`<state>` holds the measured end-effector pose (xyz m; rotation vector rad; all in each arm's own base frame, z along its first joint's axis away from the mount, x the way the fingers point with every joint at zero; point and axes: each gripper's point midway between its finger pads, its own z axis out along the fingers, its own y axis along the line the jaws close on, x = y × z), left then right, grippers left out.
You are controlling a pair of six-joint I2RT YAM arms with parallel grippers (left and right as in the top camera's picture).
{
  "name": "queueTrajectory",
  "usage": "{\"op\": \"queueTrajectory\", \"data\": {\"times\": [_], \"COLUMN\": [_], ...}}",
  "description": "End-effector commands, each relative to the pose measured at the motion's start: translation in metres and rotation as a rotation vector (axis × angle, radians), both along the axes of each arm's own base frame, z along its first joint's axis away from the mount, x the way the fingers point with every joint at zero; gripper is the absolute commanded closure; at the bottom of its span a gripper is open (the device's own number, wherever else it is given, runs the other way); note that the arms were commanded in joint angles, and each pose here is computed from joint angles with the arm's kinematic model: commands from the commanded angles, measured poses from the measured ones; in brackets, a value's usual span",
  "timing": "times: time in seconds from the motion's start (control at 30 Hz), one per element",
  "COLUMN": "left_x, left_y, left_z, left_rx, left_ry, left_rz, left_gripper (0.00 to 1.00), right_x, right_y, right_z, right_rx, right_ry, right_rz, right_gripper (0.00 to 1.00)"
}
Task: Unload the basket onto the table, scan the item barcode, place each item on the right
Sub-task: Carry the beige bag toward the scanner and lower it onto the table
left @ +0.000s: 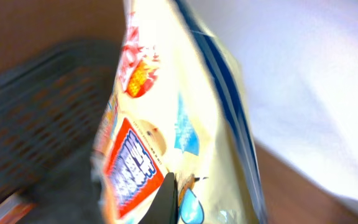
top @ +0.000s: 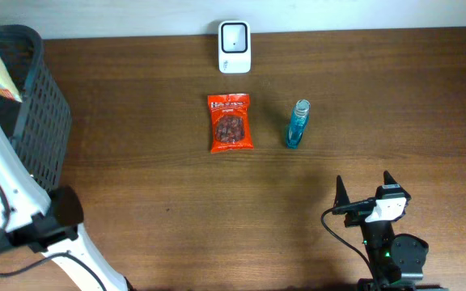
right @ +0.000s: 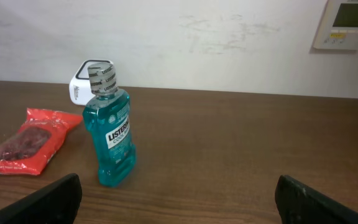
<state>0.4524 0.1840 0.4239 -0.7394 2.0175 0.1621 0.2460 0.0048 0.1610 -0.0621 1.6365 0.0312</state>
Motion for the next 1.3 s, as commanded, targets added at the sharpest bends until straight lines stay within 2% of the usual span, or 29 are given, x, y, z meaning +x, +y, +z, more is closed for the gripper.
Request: {"op": "queueTrajectory", "data": {"times": [0.0, 0.13, 0.27, 0.43, 0.73, 0.93, 1.1, 1.13, 1.17, 1.23, 1.27], "left_x": [-0.039, -0.052, -0.047, -0.028, -0.027, -0.023, -0.033, -0.036, -0.039, -0.042, -0.042], "left_y": [-0.096, -0.166, -0.227, -0.274, -0.297, -0.322, -0.345, -0.352, -0.358, -0.368, -0.372], "left_z": [0.098, 0.123, 0.091, 0.0, -0.191, -0.277, -0.297, -0.297, -0.297, -0.297, -0.297], "left_rx": [0.012, 0.008, -0.029, 0.002, -0.06, -0.049, -0.029, -0.022, -0.02, -0.011, -0.008], "left_ry": [-0.26, -0.329, -0.211, 0.112, 0.726, 0.825, 0.853, 0.855, 0.856, 0.854, 0.848], "left_rz": [-0.23, -0.394, -0.546, -0.693, -0.716, -0.755, -0.805, -0.822, -0.836, -0.86, -0.867], "left_gripper": [1.0, 1.0, 1.0, 1.0, 1.0, 1.0, 1.0, 0.96, 0.75, 0.5, 0.47], "right_x": [0.0, 0.0, 0.0, 0.0, 0.0, 0.0, 0.0, 0.0, 0.0, 0.0, 0.0], "right_y": [-0.002, -0.002, -0.002, -0.002, -0.002, -0.002, -0.002, -0.002, -0.002, -0.002, -0.002], "right_z": [-0.003, -0.003, -0.003, -0.003, -0.003, -0.003, -0.003, -0.003, -0.003, -0.003, -0.003], "right_rx": [0.003, 0.004, 0.004, 0.003, 0.003, 0.003, 0.004, 0.003, 0.003, 0.003, 0.004], "right_ry": [0.004, 0.004, 0.004, 0.004, 0.004, 0.004, 0.004, 0.004, 0.004, 0.004, 0.004], "right_rz": [-0.012, -0.012, -0.012, -0.012, -0.012, -0.012, -0.012, -0.012, -0.012, -0.012, -0.012], "right_gripper": [0.02, 0.02, 0.02, 0.02, 0.02, 0.02, 0.02, 0.02, 0.02, 0.02, 0.02]}}
